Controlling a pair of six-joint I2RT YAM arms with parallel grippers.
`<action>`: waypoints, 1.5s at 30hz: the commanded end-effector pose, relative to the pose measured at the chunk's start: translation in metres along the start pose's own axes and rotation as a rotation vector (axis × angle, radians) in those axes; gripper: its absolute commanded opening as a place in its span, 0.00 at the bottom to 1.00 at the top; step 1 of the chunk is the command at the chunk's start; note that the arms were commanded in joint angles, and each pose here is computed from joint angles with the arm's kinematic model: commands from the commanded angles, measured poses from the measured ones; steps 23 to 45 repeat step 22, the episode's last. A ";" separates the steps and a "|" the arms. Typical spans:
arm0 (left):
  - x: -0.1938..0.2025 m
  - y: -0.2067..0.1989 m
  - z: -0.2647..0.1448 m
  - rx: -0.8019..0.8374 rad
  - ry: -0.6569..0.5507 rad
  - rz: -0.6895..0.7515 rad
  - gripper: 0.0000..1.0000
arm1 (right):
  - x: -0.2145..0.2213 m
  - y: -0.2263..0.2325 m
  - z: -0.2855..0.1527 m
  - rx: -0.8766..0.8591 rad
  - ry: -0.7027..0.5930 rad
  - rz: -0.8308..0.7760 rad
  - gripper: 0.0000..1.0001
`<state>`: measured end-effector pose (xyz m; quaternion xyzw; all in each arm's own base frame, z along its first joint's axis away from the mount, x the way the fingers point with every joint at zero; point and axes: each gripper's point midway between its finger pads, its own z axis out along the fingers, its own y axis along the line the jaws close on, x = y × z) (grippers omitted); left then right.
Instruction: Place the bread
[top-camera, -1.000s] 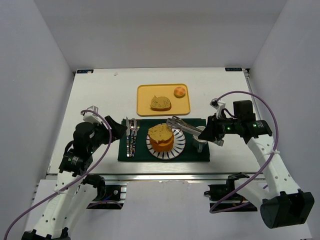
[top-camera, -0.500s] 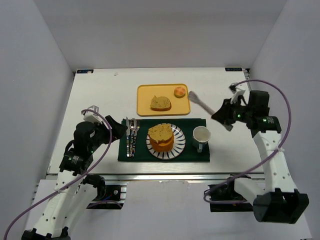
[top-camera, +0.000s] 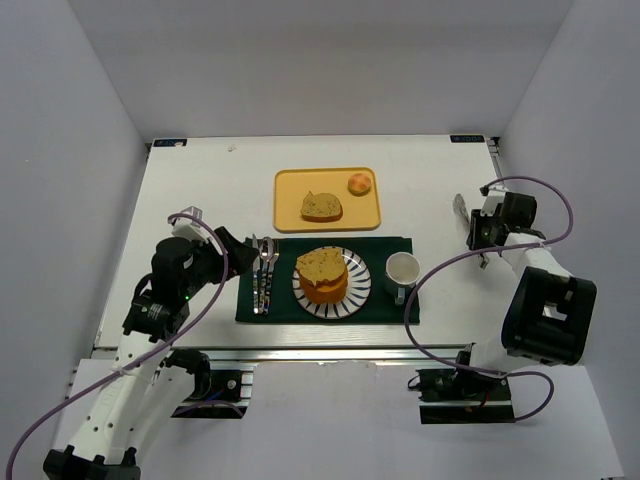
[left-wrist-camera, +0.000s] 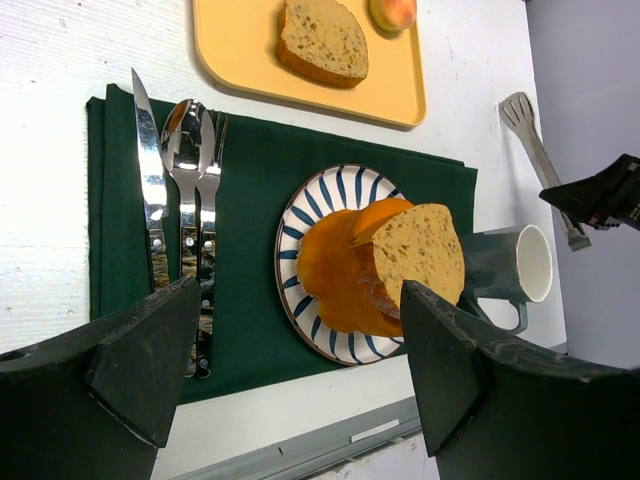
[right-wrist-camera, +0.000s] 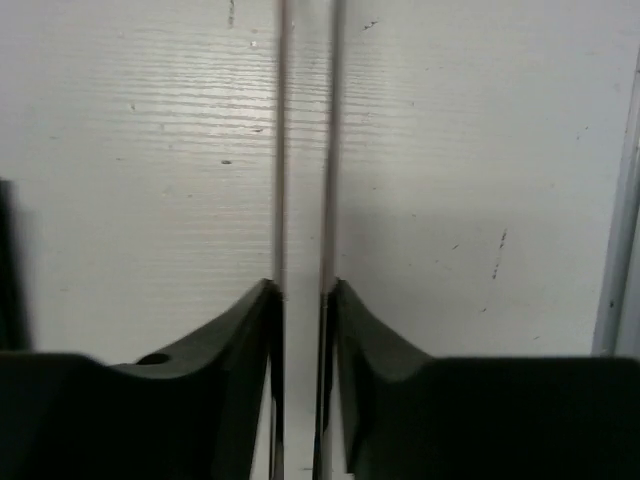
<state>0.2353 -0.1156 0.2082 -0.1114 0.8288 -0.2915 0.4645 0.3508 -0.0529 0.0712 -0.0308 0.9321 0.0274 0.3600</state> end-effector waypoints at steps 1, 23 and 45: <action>-0.006 -0.005 -0.001 0.022 -0.018 0.011 0.90 | -0.016 -0.023 0.009 0.086 -0.062 -0.088 0.38; -0.013 -0.016 0.013 0.055 0.002 0.013 0.91 | -0.112 0.049 -0.107 -0.191 -0.302 -0.199 0.89; -0.013 -0.016 0.013 0.055 0.002 0.013 0.91 | -0.112 0.049 -0.107 -0.191 -0.302 -0.199 0.89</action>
